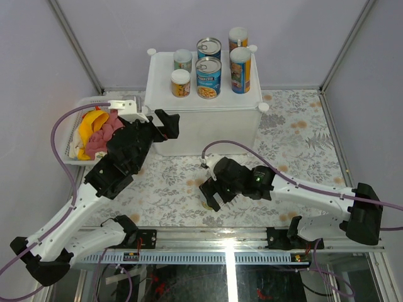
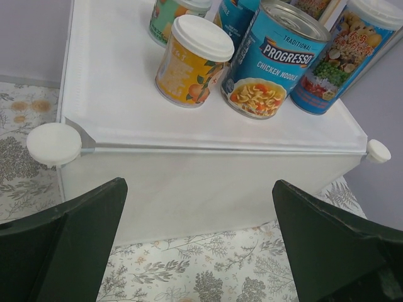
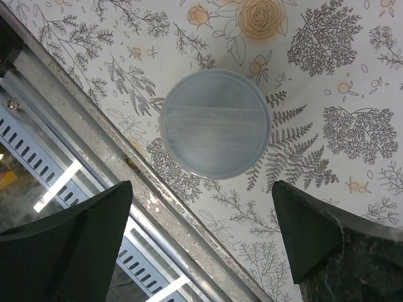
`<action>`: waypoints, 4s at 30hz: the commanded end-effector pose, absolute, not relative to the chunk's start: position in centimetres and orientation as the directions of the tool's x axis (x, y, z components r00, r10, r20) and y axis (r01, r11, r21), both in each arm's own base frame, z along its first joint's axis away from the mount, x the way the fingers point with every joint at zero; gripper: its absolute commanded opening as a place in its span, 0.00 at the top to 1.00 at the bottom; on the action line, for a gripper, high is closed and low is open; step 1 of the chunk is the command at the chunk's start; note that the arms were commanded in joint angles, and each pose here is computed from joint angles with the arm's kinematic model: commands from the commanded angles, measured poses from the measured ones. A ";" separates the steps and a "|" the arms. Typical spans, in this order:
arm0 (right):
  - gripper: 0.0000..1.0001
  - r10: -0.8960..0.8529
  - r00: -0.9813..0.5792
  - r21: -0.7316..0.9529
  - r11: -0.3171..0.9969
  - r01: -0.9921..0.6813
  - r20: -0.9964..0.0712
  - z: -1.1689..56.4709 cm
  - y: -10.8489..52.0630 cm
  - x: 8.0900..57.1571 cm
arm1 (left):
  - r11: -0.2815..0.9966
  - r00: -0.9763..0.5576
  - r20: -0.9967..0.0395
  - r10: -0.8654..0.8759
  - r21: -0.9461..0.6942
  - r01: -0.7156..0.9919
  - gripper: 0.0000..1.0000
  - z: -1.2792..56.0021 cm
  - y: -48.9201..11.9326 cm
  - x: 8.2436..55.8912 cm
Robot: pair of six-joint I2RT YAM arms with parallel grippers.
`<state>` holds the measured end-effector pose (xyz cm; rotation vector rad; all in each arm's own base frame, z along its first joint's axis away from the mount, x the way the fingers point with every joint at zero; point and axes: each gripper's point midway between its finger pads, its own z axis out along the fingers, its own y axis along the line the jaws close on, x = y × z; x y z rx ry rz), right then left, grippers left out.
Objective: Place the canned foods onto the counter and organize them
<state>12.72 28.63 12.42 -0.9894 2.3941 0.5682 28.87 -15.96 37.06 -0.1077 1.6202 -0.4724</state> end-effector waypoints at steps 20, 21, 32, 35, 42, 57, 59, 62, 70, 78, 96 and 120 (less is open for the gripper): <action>0.00 -0.540 -0.595 0.110 0.679 -0.726 -0.595 8.4 31.3 15.0 | 0.914 -0.127 -0.934 -0.334 -0.354 0.197 0.00 36.3 -14.9 27.7; 0.02 -0.539 -0.592 0.102 0.682 -0.724 -0.599 8.2 31.3 15.1 | 0.915 -0.128 -0.934 -0.333 -0.353 0.195 0.00 36.2 -14.9 27.7; 0.65 -0.513 -0.559 0.070 0.693 -0.717 -0.652 7.9 31.4 16.3 | 0.926 -0.121 -0.937 -0.327 -0.343 0.158 0.00 35.4 -13.8 27.4; 0.79 -0.502 -0.542 0.069 0.688 -0.723 -0.674 8.8 31.5 16.5 | 0.927 -0.116 -0.937 -0.331 -0.345 0.146 0.00 35.3 -13.5 27.4; 1.00 -0.470 -0.495 0.074 0.666 -0.742 -0.731 12.2 32.5 17.0 | 0.927 -0.093 -0.934 -0.346 -0.355 0.116 0.00 35.2 -12.8 27.4; 1.00 -0.407 -0.411 0.062 0.646 -0.761 -0.816 20.6 34.9 18.7 | 0.919 -0.056 -0.920 -0.387 -0.390 0.055 0.00 35.8 -11.4 27.3; 1.00 -0.392 -0.391 0.057 0.642 -0.764 -0.833 22.6 35.5 19.1 | 0.918 -0.048 -0.919 -0.391 -0.393 0.048 0.00 36.1 -11.3 27.4; 1.00 -0.369 -0.357 0.049 0.634 -0.772 -0.858 25.9 36.5 19.8 | 0.916 -0.034 -0.916 -0.400 -0.401 0.023 0.00 36.5 -11.0 27.6; 1.00 -0.291 -0.255 0.013 0.635 -0.772 -0.922 35.0 39.4 22.1 | 0.912 0.003 -0.913 -0.409 -0.409 0.023 0.00 37.5 -10.6 27.6; 1.00 -0.227 -0.188 -0.001 0.639 -0.769 -0.955 40.6 41.7 25.1 | 0.903 0.064 -0.902 -0.428 -0.429 -0.014 0.00 38.6 -9.4 27.6; 1.00 -0.083 -0.127 0.036 0.688 -0.725 -0.988 45.4 43.6 32.5 | 0.849 0.197 -0.852 -0.485 -0.512 -0.127 0.00 39.8 -7.2 28.3; 1.00 -0.031 -0.139 0.079 0.692 -0.718 -0.990 45.5 44.1 34.6 | 0.951 0.178 -0.934 -0.310 -0.303 0.065 0.00 36.8 -10.6 29.1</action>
